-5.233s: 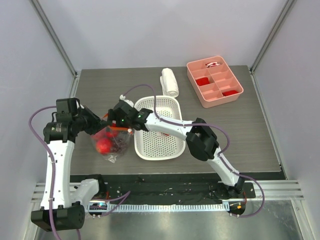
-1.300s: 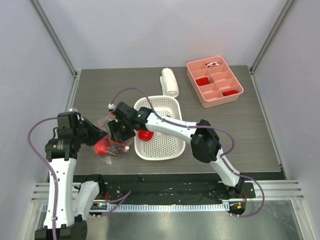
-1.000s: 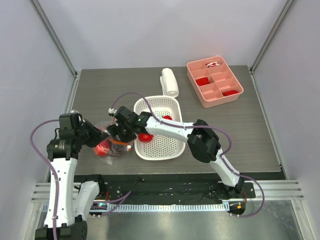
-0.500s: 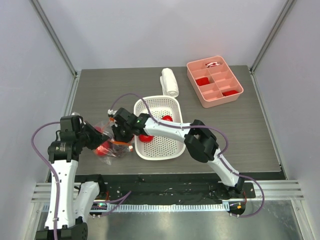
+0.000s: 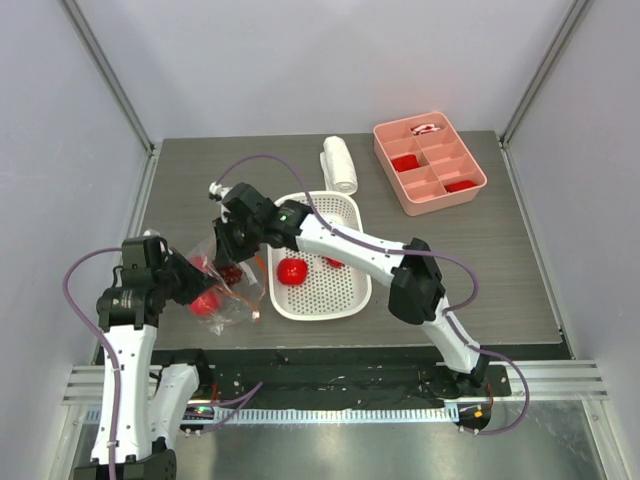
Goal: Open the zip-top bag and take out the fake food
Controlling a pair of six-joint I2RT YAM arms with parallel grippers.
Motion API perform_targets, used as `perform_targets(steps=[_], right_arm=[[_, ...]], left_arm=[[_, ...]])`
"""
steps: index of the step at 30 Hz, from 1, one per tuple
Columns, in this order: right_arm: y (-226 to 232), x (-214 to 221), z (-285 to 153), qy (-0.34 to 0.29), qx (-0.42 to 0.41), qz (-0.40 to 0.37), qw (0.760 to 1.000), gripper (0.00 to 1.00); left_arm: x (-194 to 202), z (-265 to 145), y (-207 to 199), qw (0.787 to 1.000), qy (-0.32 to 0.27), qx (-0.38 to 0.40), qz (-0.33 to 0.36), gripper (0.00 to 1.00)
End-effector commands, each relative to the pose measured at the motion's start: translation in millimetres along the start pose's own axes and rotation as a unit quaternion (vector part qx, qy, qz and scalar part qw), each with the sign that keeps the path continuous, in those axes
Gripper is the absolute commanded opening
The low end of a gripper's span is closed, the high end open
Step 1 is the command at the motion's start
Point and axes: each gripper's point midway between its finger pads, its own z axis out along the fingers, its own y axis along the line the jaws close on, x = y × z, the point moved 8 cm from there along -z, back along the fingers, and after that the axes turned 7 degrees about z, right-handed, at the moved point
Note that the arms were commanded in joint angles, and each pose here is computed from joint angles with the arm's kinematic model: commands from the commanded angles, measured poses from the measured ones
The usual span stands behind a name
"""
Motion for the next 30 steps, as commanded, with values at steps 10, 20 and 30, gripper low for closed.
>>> perform_targets(steps=[10,20,30], right_arm=[[48.4,-63.9,-160.8,-0.158,-0.054,-0.021,0.986,0.01],[21.6,-83.4,-225.9,-0.183,-0.072,0.028,0.980,0.01],[-92.7,-105.7,-180.8,-0.179,0.068,0.031,0.981,0.01]], left_arm=[[0.5,-0.5,7.3,1.000,-0.009,-0.027,0.013,0.00],[-7.3,2.9,2.7,0.999,-0.018,-0.027,0.003,0.00],[-9.8,-6.5,-6.6,1.000,-0.024,-0.003,-0.004,0.00]])
